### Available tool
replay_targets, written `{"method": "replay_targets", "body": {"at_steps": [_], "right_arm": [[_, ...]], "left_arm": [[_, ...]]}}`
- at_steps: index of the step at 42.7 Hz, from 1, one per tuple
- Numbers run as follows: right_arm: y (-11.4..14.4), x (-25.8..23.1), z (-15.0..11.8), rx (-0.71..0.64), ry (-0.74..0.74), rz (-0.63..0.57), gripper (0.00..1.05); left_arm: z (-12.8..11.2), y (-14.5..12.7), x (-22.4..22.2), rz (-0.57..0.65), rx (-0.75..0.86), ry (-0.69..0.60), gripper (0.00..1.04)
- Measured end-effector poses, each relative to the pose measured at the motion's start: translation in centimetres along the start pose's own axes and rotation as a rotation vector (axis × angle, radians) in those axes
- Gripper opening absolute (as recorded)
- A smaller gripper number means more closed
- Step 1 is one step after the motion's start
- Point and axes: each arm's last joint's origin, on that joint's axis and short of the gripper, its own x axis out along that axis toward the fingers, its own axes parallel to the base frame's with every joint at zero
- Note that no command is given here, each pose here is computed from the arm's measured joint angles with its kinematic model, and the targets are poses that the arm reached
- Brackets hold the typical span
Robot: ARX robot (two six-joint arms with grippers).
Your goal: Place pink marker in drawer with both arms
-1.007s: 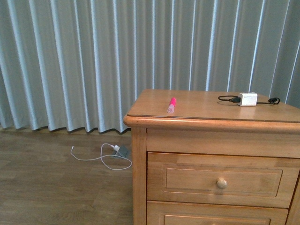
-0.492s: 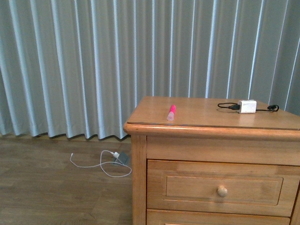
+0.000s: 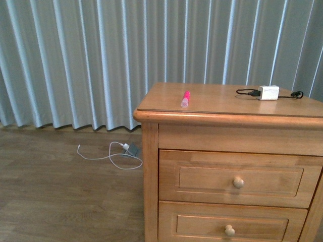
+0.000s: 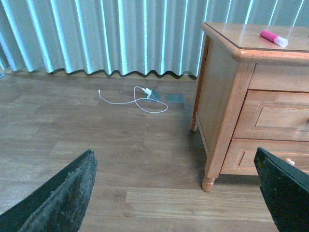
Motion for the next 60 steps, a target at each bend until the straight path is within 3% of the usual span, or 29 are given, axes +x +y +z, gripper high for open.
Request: {"method": "replay_targets", "body": {"at_steps": [10, 23, 43, 60], "right_arm": [[1.2, 8.0, 2.2, 0.0, 0.084, -0.009, 0.96], [5.4, 17.4, 3.7, -0.03, 0.099, -0.039, 0.96], [6.8, 26.3, 4.0, 0.072, 0.063, -0.115, 0.96], [6.2, 28.8, 2.6, 0.068, 0.05, -0.146, 0.96]], "left_arm": [[0.0, 0.0, 0.0, 0.0, 0.0, 0.0, 0.99], [0.0, 0.0, 0.0, 0.0, 0.0, 0.0, 0.99], [0.0, 0.0, 0.0, 0.0, 0.0, 0.0, 0.99], [0.0, 0.0, 0.0, 0.0, 0.0, 0.0, 0.99]]}}
